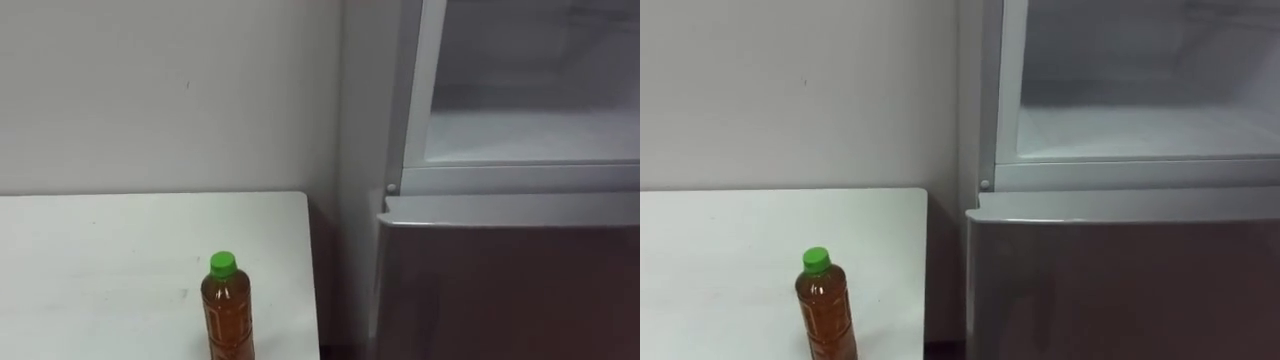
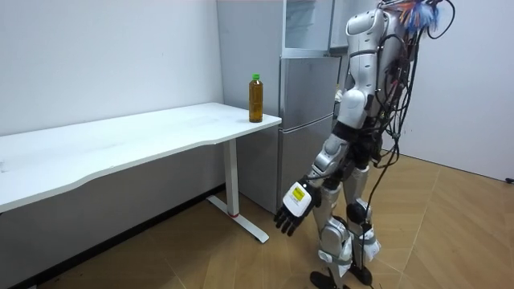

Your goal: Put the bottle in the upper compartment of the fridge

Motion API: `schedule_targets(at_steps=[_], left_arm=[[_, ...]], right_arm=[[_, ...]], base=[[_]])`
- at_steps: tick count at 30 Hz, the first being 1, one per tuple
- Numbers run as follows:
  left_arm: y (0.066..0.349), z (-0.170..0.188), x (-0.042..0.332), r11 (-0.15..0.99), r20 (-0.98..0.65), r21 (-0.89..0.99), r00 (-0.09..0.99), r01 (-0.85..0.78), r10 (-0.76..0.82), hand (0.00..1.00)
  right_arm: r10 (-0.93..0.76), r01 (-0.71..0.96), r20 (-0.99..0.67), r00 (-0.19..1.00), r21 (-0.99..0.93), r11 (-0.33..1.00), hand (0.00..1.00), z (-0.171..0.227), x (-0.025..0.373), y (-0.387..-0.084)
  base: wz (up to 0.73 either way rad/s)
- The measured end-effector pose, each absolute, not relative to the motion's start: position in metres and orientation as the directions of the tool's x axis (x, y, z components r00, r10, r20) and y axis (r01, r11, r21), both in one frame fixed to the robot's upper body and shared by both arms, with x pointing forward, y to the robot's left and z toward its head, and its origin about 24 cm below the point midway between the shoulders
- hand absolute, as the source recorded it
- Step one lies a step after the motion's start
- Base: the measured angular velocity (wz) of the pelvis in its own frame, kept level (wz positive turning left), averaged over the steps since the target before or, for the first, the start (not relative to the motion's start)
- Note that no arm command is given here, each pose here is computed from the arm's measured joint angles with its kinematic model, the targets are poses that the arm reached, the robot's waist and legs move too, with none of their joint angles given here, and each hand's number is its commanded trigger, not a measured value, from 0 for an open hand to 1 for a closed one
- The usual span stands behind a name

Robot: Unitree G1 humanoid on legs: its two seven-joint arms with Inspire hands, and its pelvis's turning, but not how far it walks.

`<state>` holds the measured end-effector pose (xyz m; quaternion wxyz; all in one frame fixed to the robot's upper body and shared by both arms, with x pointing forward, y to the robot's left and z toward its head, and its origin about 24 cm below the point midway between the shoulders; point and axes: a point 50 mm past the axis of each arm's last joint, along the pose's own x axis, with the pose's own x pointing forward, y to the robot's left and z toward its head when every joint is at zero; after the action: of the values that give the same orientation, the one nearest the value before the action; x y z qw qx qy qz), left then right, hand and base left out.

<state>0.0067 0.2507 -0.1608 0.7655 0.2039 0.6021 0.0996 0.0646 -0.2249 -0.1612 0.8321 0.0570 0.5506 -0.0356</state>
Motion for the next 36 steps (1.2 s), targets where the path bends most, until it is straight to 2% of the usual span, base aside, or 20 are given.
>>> schedule_targets(at_steps=[6, 8, 11, 16, 23, 36], left_arm=[[0.245, -0.162, 0.011, 0.891, -0.885, 0.429, 0.268, 0.146, 0.382, 0.00], [0.240, -0.163, 0.021, 0.896, -0.885, 0.417, 0.291, 0.152, 0.363, 0.00], [0.237, -0.164, 0.028, 0.899, -0.885, 0.409, 0.307, 0.157, 0.350, 0.00], [0.237, -0.162, 0.036, 0.895, -0.875, 0.416, 0.337, 0.158, 0.348, 0.00], [0.236, -0.163, 0.030, 0.887, -0.880, 0.419, 0.325, 0.193, 0.345, 0.00], [0.236, -0.166, 0.016, 0.881, -0.895, 0.421, 0.260, 0.216, 0.363, 0.00]], right_arm=[[0.035, 0.018, -0.817, 0.576, 0.055, 0.998, 0.00, -0.141, 0.110, -0.215], [0.078, -0.036, -0.708, 0.702, 0.074, 0.997, 0.00, -0.120, 0.135, -0.203], [0.129, -0.081, -0.603, 0.787, 0.107, 0.991, 0.00, -0.101, 0.154, -0.189], [0.206, -0.163, -0.503, 0.840, 0.129, 0.978, 0.00, -0.080, 0.167, -0.174], [0.266, -0.228, -0.348, 0.899, 0.148, 0.962, 0.00, -0.047, 0.186, -0.164], [0.303, -0.279, -0.248, 0.920, 0.129, 0.952, 0.00, -0.017, 0.199, -0.155]], base=[[0.03], [0.05], [0.00], [0.00], [-0.10], [-0.06]])
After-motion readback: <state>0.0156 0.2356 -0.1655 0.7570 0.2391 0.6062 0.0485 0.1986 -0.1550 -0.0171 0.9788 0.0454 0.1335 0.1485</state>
